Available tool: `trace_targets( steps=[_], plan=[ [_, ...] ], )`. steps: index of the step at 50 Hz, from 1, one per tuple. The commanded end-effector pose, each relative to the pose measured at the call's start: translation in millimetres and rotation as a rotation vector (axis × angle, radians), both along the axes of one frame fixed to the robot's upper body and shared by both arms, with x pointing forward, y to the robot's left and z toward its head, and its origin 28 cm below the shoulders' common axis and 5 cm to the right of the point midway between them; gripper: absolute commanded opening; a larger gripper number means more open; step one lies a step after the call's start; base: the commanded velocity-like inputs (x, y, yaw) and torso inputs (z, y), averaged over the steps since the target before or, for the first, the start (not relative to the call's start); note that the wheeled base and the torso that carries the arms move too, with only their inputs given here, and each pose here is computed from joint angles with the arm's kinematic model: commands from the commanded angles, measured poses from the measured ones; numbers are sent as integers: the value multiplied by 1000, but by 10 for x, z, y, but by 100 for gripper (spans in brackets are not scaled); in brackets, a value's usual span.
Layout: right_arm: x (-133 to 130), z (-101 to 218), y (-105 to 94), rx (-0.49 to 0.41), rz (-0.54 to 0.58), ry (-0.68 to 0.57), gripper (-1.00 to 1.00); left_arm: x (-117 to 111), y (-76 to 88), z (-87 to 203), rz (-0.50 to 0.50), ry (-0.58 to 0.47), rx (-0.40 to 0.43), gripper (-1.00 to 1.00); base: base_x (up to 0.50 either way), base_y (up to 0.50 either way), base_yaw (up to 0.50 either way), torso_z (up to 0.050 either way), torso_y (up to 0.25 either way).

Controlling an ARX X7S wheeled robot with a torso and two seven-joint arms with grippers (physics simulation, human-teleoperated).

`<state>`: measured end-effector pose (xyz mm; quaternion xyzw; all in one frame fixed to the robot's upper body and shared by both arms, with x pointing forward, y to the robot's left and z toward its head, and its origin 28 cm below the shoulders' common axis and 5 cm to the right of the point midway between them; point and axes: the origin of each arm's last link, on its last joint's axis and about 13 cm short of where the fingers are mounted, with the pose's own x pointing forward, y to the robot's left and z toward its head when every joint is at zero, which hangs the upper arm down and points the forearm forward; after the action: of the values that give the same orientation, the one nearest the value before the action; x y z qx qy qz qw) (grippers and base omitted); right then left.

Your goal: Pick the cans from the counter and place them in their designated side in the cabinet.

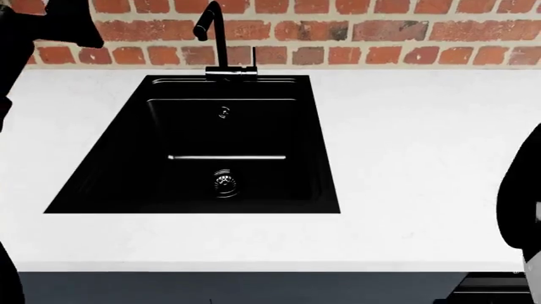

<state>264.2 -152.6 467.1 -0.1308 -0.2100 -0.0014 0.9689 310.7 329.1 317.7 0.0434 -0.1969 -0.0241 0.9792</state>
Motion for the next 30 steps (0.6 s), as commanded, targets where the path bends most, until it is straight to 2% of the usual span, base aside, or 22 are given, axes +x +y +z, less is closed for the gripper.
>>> trace_targets(
  steps=[1, 4, 7, 20, 26, 30],
  plan=[
    [-333, -582, 86, -61, 37, -42, 100, -207, -92, -58, -32, -37, -46, 100, 0, 0, 0, 0, 0],
    [-383, -685, 118, -75, 86, -16, 100, -242, -107, -100, -33, -46, -68, 100, 0, 0, 0, 0, 0],
    [-507, -870, 100, -30, 52, -7, 100, -325, -150, -214, -30, -54, -90, 100, 0, 0, 0, 0, 0],
    [-775, -1443, 124, 72, 87, 41, 100, -635, -263, -617, -71, 26, -219, 100, 0, 0, 0, 0, 0],
    [-729, -1871, 149, 139, 108, 92, 100, -798, -318, -804, -100, 99, -271, 100, 0, 0, 0, 0, 0],
    [-659, -2065, 205, 204, 119, 137, 100, -853, -364, -931, -111, 145, -285, 100, -368, 0, 0, 0, 0]
  ],
)
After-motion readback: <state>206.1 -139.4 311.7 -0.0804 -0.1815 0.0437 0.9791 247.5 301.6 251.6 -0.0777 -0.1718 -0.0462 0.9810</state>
